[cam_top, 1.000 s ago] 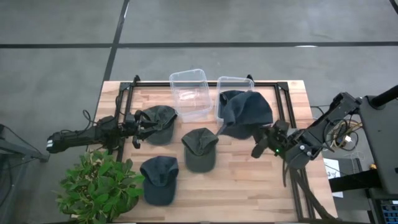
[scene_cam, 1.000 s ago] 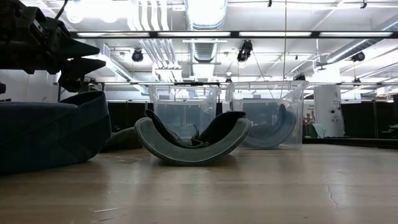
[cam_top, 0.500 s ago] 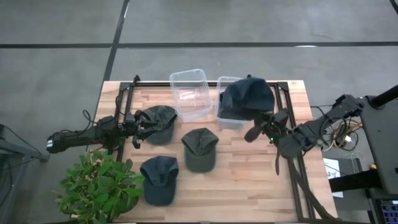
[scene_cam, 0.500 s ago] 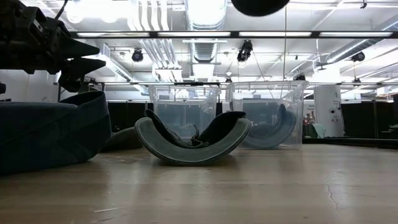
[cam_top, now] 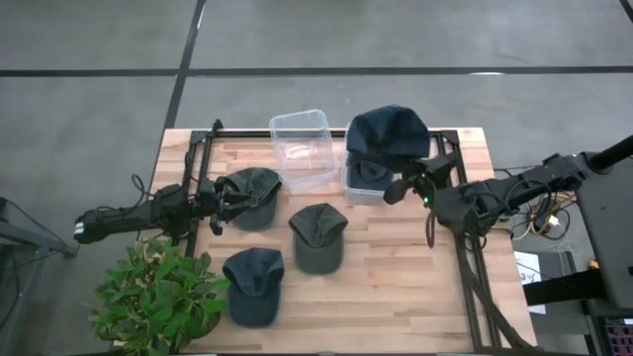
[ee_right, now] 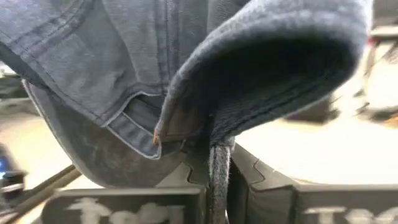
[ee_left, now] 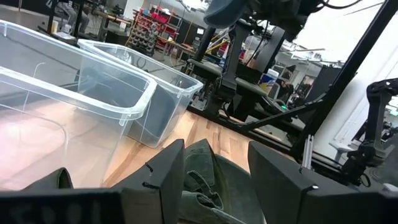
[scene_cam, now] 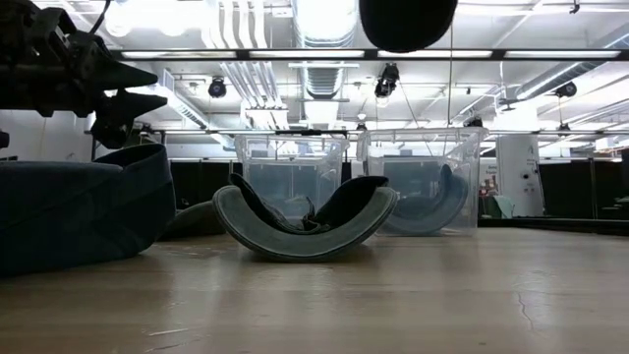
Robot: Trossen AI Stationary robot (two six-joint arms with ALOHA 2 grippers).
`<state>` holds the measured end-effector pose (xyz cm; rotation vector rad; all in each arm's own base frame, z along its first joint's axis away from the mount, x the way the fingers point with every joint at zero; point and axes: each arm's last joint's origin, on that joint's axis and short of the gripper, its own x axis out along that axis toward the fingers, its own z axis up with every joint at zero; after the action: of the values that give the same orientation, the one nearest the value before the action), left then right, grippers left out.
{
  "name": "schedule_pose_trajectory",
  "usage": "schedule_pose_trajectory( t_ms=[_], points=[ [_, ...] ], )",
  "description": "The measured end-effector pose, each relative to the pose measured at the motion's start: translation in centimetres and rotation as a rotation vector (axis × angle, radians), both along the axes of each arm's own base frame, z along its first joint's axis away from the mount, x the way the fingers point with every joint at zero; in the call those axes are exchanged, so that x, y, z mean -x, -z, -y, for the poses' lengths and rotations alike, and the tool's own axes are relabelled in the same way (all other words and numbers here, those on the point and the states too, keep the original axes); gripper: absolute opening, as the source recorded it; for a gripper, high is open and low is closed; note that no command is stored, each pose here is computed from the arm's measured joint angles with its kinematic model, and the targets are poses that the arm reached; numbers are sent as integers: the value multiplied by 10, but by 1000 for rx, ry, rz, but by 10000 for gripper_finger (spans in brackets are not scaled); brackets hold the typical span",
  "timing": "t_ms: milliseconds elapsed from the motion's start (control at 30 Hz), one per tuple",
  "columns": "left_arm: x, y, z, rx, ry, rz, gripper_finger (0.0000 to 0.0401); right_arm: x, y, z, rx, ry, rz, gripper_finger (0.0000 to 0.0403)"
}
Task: Pick & Place hat
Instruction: Put the right dark blue cap into the right transparent bin
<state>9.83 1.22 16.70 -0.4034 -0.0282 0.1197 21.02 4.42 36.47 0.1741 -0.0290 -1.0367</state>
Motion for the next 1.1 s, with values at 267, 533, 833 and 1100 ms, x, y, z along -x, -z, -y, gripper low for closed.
schedule_pose_trajectory(
  t_ms=[267, 533, 833, 1100],
  points=[
    [0, 0, 0, 0, 0, 1, 170, 25, 24, 60, -333, 48, -37, 13],
    [0, 0, 0, 0, 1, 1, 170, 32, 26, 93, -506, 42, -35, 13],
    [0, 0, 0, 0, 0, 1, 170, 27, 37, 126, -656, 13, -69, 13],
    [0, 0, 0, 0, 1, 1, 170, 15, 50, 145, -742, -4, -95, 13]
  ],
)
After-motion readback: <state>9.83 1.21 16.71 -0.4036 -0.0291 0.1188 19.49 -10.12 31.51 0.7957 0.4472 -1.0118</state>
